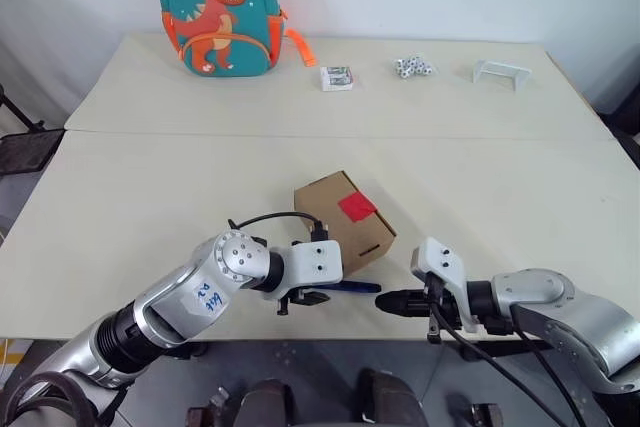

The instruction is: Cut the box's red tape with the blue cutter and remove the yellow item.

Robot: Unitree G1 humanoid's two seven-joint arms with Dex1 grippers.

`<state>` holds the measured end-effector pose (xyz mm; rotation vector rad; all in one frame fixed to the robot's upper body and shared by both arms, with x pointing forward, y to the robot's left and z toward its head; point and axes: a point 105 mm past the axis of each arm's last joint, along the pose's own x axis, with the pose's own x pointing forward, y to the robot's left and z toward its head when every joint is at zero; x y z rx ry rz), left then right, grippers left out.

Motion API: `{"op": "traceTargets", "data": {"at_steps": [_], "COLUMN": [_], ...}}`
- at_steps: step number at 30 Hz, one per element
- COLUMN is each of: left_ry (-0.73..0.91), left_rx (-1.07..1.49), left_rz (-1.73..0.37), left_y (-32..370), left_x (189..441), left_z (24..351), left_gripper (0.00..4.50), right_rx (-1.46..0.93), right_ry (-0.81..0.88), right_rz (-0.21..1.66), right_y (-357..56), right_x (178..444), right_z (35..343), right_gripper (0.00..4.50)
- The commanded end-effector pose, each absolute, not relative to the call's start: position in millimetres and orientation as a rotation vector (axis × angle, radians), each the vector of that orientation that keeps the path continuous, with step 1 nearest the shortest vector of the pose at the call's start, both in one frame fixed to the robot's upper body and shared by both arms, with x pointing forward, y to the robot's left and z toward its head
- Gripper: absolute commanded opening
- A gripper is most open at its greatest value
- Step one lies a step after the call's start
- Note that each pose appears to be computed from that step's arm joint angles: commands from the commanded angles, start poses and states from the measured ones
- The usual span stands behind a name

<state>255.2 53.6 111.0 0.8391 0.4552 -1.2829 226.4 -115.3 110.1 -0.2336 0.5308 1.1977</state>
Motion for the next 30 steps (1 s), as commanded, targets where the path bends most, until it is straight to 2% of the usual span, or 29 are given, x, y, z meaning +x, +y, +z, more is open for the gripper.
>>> {"op": "traceTargets", "data": {"at_steps": [1,5,8,10,23,30], "left_ry": [0.447,0.479,0.496,0.5,0.526,0.551], "left_rx": [0.893,0.889,0.883,0.88,0.894,0.892], "left_rz": [-1.296,-1.301,-1.315,-1.321,-1.379,-1.39], "left_y": [49,50,51,52,54,55], "left_x": [255,254,250,250,244,243], "left_z": [109,104,102,102,101,100], "left_gripper": [2.0,2.0,1.42,0.86,0.86,0.86], "right_rx": [-0.256,-0.257,-0.257,-0.257,-0.285,-0.326], "right_ry": [0.491,0.49,0.488,0.486,0.45,0.478], "right_rz": [1.209,1.205,1.202,1.199,1.197,1.215], "right_y": [-114,-114,-115,-116,-112,-106], "right_x": [224,225,225,227,241,248], "right_z": [120,121,122,123,129,121], "right_gripper": [0.0,0.0,0.0,0.0,0.0,0.0]}}
